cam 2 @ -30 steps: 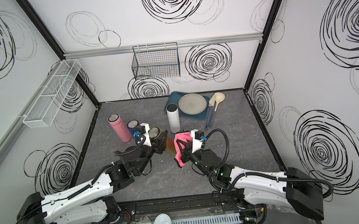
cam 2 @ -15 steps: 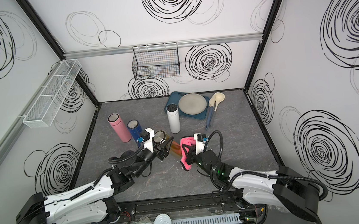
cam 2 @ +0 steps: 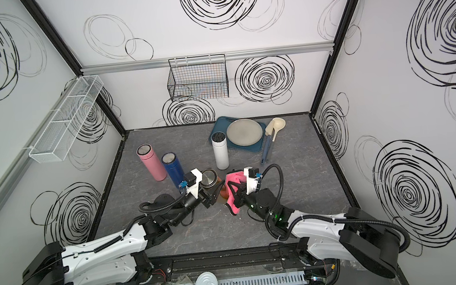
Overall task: Wipe the surface of the thermos
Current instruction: Wipe the dirt from the surface of the thermos.
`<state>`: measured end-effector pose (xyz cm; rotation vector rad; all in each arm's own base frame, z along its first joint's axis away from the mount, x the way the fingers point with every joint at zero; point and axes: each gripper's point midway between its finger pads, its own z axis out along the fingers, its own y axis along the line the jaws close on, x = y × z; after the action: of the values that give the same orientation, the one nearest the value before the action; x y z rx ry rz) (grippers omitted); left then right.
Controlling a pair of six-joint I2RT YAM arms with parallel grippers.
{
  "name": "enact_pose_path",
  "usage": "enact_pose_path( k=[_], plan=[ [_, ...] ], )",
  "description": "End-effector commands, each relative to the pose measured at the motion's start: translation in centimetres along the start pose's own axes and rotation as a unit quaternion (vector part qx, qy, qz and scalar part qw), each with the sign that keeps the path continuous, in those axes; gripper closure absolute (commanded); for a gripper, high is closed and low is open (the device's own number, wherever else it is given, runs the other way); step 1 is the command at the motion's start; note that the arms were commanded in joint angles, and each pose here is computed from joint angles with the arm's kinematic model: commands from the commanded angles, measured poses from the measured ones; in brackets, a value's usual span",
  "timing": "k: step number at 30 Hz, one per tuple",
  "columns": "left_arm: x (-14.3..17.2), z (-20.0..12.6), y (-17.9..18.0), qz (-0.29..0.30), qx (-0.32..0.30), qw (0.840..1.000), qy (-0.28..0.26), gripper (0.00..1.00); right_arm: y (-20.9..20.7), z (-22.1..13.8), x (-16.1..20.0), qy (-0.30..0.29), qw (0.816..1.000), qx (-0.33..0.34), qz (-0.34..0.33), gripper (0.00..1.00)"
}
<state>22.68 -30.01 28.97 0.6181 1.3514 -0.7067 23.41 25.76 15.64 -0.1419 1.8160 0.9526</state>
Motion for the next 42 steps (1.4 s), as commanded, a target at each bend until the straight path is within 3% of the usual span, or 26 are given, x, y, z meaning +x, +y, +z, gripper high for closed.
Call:
enact_pose_path(
  k=[1, 7, 10, 15, 23, 32, 35, 39, 42],
  plan=[
    [-3.8, -0.4, -1.0, 0.045, 0.023, 0.995, -0.088, 1.00, -0.2, -0.6, -1.4, -0.017, 1.000, 0.002, 0.018, 1.00],
    [0.1, -1.0, -2.3, 0.181, 0.058, 0.979, -0.071, 1.00, 4.1, -2.7, -6.2, -0.040, 0.998, -0.039, -0.038, 1.00],
    [0.4, -2.0, -1.2, 0.211, 0.025, 0.972, -0.097, 1.00, 6.4, -3.6, -7.6, -0.029, 0.995, -0.058, -0.072, 1.00],
    [1.3, -1.6, -0.8, 0.237, 0.022, 0.968, -0.078, 1.00, 11.9, -5.5, -6.7, -0.002, 0.980, -0.150, -0.134, 1.00],
    [0.4, -1.8, -1.0, 0.238, 0.025, 0.967, -0.086, 1.00, 14.8, -5.0, -2.6, 0.072, 0.961, -0.205, -0.169, 1.00],
    [0.5, -2.9, -5.5, 0.287, 0.102, 0.946, -0.106, 1.00, 12.8, -1.3, -2.3, 0.101, 0.975, -0.129, -0.153, 1.00],
    [-0.4, -3.0, -4.7, 0.266, 0.077, 0.953, -0.120, 1.00, 12.1, -0.5, -2.2, 0.104, 0.977, -0.109, -0.154, 1.00],
    [-2.0, -3.0, -0.5, 0.191, 0.028, 0.972, -0.136, 1.00, 11.8, -0.6, -1.3, 0.115, 0.973, -0.114, -0.165, 1.00],
    [-2.2, -3.3, 0.5, 0.180, 0.026, 0.973, -0.140, 1.00, 11.6, -1.3, -0.5, 0.119, 0.970, -0.122, -0.174, 1.00]
  ],
)
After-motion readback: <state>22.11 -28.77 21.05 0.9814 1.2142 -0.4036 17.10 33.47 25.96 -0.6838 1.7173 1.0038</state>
